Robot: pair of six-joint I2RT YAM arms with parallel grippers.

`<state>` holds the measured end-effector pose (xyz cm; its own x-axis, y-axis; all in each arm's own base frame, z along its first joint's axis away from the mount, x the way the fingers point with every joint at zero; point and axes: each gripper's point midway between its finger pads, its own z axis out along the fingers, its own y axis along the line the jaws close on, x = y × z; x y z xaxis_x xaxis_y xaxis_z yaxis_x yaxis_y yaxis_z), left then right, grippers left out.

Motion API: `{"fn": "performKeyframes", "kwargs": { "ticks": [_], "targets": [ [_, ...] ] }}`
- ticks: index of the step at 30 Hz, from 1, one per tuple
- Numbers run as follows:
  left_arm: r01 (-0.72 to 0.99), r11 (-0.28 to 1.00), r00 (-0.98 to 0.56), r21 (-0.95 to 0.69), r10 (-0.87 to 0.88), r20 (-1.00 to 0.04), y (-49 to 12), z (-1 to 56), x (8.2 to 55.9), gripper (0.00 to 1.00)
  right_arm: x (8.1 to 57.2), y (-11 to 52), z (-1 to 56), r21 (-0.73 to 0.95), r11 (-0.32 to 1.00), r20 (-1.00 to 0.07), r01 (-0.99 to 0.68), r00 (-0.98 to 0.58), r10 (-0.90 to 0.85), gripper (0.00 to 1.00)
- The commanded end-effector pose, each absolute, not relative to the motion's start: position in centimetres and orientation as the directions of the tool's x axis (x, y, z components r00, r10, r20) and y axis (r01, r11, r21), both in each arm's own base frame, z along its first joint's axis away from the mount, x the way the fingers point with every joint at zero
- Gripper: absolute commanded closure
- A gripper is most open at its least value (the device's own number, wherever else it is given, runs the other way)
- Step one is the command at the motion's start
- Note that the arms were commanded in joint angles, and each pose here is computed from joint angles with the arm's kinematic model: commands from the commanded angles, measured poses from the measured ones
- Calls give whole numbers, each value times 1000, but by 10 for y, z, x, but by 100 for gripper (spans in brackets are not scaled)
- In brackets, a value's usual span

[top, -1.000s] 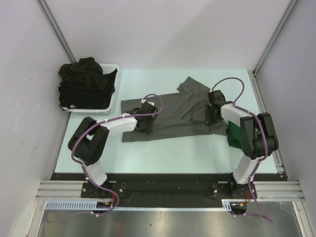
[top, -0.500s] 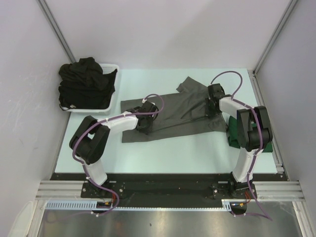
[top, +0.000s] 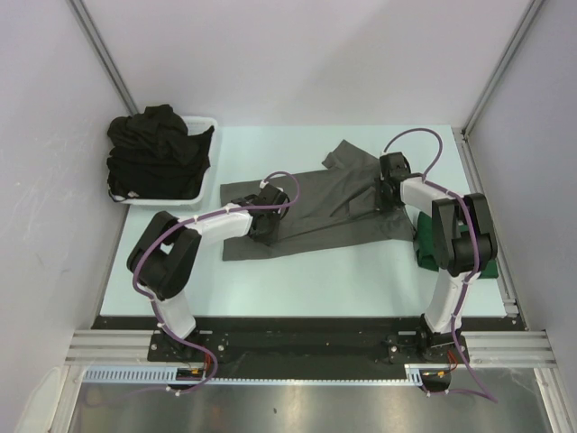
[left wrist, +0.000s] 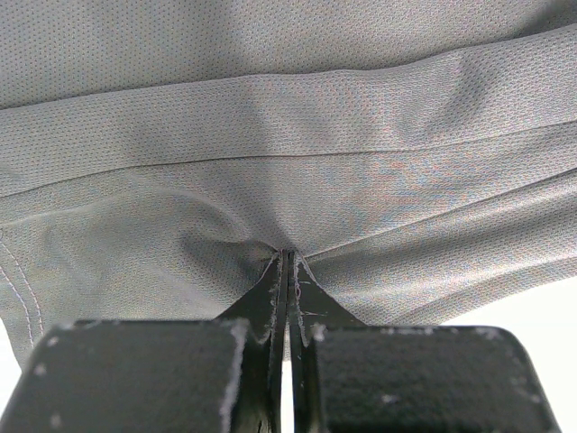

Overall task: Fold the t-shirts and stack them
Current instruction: Fold the flattened tshirt in 1/3 of the way

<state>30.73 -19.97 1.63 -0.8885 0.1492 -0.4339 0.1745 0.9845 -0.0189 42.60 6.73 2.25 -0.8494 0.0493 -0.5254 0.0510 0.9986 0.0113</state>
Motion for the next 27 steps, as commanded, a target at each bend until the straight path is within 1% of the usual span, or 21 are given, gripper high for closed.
{"fn": "performKeyframes", "kwargs": {
  "ticks": [1,8,11,16,22,27],
  "targets": [
    [197,980,-904,15,188,-383,-188,17,295,100,428,61,9,-34,997,-524,62,-851,35,100],
    [199,980,-901,20,191,-391,-189,24,299,100,424,62,-9,11,995,-447,94,-890,89,100],
    [200,980,-899,19,191,-395,-190,26,300,100,421,63,-11,30,994,-432,102,-896,104,100],
    [199,980,-896,19,190,-401,-190,30,302,100,403,63,-22,58,990,-370,129,-918,141,100],
    [201,979,-897,19,192,-398,-190,29,302,100,393,64,-18,61,990,-385,131,-911,144,100],
    [206,978,-896,26,200,-398,-189,30,301,100,378,70,-17,62,990,-361,130,-921,144,100]
  ]
}}
